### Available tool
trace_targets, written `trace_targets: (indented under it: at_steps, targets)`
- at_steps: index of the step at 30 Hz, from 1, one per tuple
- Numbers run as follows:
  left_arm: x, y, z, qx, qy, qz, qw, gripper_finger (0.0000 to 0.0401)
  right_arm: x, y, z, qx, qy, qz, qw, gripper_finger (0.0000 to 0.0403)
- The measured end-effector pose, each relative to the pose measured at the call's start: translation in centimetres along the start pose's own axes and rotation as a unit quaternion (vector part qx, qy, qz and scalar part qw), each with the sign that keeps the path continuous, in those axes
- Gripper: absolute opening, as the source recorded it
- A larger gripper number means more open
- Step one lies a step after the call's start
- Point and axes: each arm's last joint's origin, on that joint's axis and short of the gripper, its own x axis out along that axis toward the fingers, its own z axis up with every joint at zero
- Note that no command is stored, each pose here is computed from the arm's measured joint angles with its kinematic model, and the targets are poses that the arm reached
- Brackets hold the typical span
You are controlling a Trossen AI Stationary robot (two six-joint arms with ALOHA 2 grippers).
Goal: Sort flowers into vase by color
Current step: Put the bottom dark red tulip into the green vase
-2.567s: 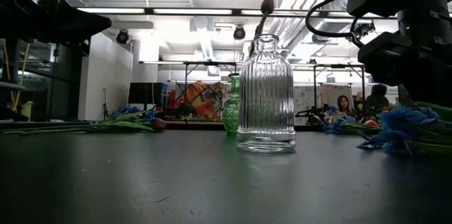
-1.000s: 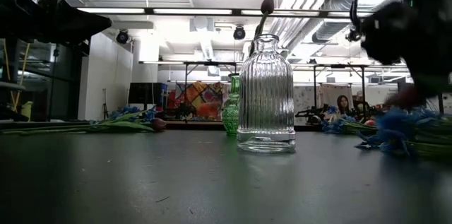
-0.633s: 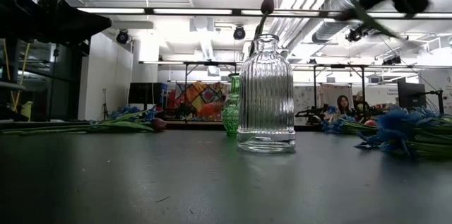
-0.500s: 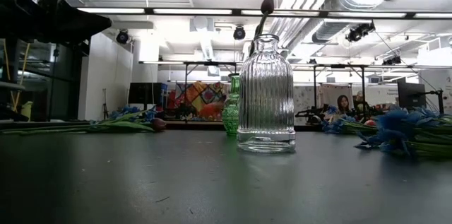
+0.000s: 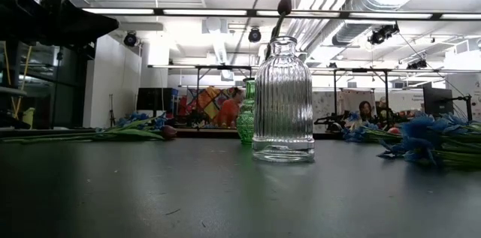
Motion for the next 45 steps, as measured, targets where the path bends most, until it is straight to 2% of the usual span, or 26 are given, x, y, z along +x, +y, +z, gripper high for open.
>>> trace_targets:
  at_steps: [4,10,15,19,22,34,38,42,45]
  targets:
    - [0.0,0.0,0.0,0.000,0.000,0.000,1.000,0.0000,2.6,-0.2,0.8,-0.065,0.041,-0.021,0.997,0.0000]
    - [0.0,0.0,0.0,0.000,0.000,0.000,1.000,0.0000,4.6,-0.4,2.5,-0.100,0.075,-0.032,0.992,0.0000]
    - [0.0,0.0,0.0,0.000,0.000,0.000,1.000,0.0000,4.7,-1.0,4.3,-0.087,0.065,-0.017,0.994,0.0000]
    - [0.0,0.0,0.0,0.000,0.000,0.000,1.000,0.0000,4.2,-1.7,4.9,-0.046,0.094,-0.029,0.994,0.0000]
    - [0.0,0.0,0.0,0.000,0.000,0.000,1.000,0.0000,3.9,-1.8,4.7,-0.045,0.124,-0.028,0.991,0.0000]
    - [0.0,0.0,0.0,0.000,0.000,0.000,1.000,0.0000,4.2,-2.0,3.5,-0.046,0.138,-0.044,0.988,0.0000]
    - [0.0,0.0,0.0,0.000,0.000,0.000,1.000,0.0000,4.8,-2.1,2.7,-0.017,0.152,-0.054,0.987,0.0002]
    - [0.0,0.0,0.0,0.000,0.000,0.000,1.000,0.0000,5.5,-2.1,2.0,0.007,0.162,-0.061,0.985,0.0024]
    - [0.0,0.0,0.0,0.000,0.000,0.000,1.000,0.0000,5.8,-2.1,1.6,0.010,0.171,-0.053,0.984,0.0064]
